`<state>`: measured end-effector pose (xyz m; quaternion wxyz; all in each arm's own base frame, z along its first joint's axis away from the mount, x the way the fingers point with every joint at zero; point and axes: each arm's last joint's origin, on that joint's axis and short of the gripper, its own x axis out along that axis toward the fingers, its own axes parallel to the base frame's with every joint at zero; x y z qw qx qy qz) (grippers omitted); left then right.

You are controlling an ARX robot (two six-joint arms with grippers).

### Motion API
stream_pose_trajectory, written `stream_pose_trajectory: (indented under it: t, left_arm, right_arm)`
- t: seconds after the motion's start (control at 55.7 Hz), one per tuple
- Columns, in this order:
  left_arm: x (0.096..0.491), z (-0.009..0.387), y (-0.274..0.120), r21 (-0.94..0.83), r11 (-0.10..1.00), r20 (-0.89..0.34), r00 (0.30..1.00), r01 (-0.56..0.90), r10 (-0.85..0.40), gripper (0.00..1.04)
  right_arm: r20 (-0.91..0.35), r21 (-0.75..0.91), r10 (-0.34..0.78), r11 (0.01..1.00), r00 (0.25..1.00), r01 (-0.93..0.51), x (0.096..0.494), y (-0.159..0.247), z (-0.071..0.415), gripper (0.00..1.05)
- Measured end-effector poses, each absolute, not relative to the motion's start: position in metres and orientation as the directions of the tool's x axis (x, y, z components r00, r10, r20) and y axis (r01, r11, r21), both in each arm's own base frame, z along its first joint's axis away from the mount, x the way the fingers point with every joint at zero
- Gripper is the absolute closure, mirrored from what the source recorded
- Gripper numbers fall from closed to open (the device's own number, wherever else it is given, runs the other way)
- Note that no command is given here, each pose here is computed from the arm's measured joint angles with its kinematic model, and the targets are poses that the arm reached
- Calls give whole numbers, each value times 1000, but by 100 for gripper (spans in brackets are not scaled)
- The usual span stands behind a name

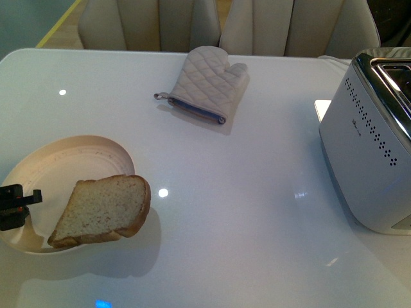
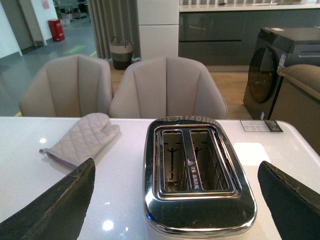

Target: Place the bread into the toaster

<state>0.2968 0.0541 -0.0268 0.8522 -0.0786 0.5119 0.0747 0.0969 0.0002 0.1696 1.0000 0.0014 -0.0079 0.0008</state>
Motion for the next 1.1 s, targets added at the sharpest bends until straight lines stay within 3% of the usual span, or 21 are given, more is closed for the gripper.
stream_pose_trajectory:
  t: [0.162,0.251,0.628,1.095]
  left_arm:
    - [299,-22,44,-81,967,-892,450,-241,38,94]
    - [301,-20,33,-96,966,-892,452,-239,23,101]
    - [302,-17,-38,-154,961,-917,396,-231,-52,101]
    - [294,-16,-89,-216,946,-919,377,-243,-113,101]
  right_arm:
    - [16,3,2,1000,1000,-2,97,0,170,9]
    - [16,3,2,1000,1000,-2,97,0,170,9]
    - [16,3,2,1000,1000,-2,97,0,170,9]
    - [16,3,2,1000,1000,-2,97,0,170,9]
